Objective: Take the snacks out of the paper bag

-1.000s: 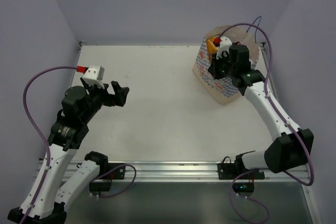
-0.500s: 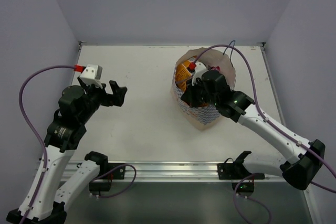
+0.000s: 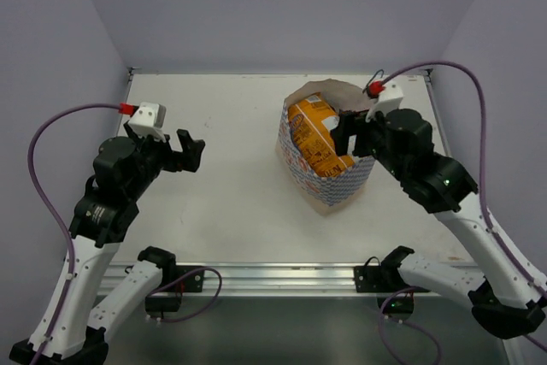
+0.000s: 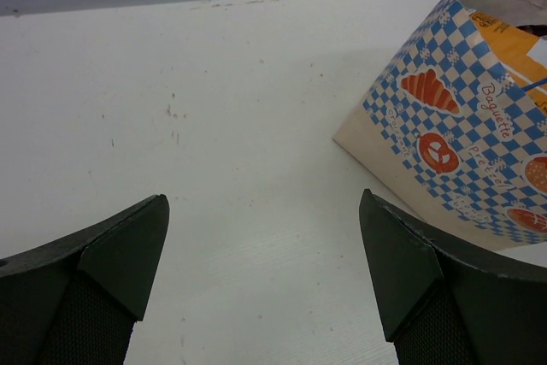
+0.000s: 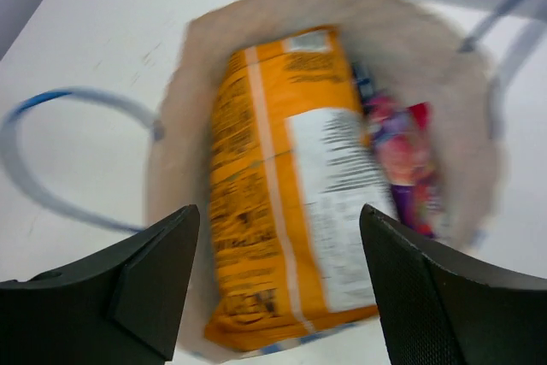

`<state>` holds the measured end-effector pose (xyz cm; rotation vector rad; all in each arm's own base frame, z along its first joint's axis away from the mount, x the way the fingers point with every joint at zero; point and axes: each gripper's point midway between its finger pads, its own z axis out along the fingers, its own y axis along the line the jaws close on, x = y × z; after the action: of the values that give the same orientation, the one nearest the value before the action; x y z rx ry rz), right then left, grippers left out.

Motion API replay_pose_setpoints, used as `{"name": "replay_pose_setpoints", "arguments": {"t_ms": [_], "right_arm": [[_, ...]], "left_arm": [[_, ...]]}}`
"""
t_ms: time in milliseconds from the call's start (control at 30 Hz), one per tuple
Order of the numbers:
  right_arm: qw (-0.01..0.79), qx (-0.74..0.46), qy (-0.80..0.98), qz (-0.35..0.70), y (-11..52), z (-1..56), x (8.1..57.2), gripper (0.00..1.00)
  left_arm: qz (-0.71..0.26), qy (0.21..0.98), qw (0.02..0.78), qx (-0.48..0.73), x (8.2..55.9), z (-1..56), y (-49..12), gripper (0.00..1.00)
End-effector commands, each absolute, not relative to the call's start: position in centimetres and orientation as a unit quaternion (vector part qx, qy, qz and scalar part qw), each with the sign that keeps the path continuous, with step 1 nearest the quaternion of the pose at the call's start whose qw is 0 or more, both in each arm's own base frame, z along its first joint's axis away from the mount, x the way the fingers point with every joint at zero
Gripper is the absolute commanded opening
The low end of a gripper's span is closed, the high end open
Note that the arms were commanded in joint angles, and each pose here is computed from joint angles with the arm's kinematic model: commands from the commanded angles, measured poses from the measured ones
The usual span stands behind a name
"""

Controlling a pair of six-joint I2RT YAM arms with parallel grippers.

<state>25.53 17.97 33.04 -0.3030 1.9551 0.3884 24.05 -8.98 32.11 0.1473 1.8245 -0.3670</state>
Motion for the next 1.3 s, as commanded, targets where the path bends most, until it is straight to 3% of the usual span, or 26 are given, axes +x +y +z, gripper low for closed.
{"name": "replay_pose_setpoints", "arguments": {"t_ms": [0,300,433,800,967,1133,1267], "right_arm": [[0.584,-0.039,0.807,0.074,10.5,36.0,27.3,0.78],[0.563,0.038,0.823,0.065,5.0,34.2,35.2,0.75],[0.540,0.035,0.837,0.083,5.2,31.7,37.8,0.66],[0.512,0.015,0.854,0.094,5.8,27.4,39.6,0.50],[0.526,0.024,0.846,0.085,5.3,28.4,38.7,0.54],[0.603,0.014,0.793,0.086,4.8,35.5,35.9,0.65],[0.613,0.001,0.786,0.080,4.6,36.1,34.4,0.71]], "left_arm": [[-0.158,0.780,0.601,0.077,24.3,33.1,-9.3,1.00],[-0.173,0.781,0.594,0.088,24.6,33.1,-10.1,1.00],[-0.181,0.781,0.592,0.089,24.7,33.1,-10.5,1.00],[-0.202,0.784,0.578,0.101,25.4,33.3,-11.6,1.00],[-0.205,0.787,0.573,0.101,26.0,33.6,-12.0,1.00],[-0.208,0.787,0.572,0.101,26.0,33.6,-12.1,1.00],[-0.208,0.791,0.567,0.101,26.1,33.1,-12.2,1.00]]}}
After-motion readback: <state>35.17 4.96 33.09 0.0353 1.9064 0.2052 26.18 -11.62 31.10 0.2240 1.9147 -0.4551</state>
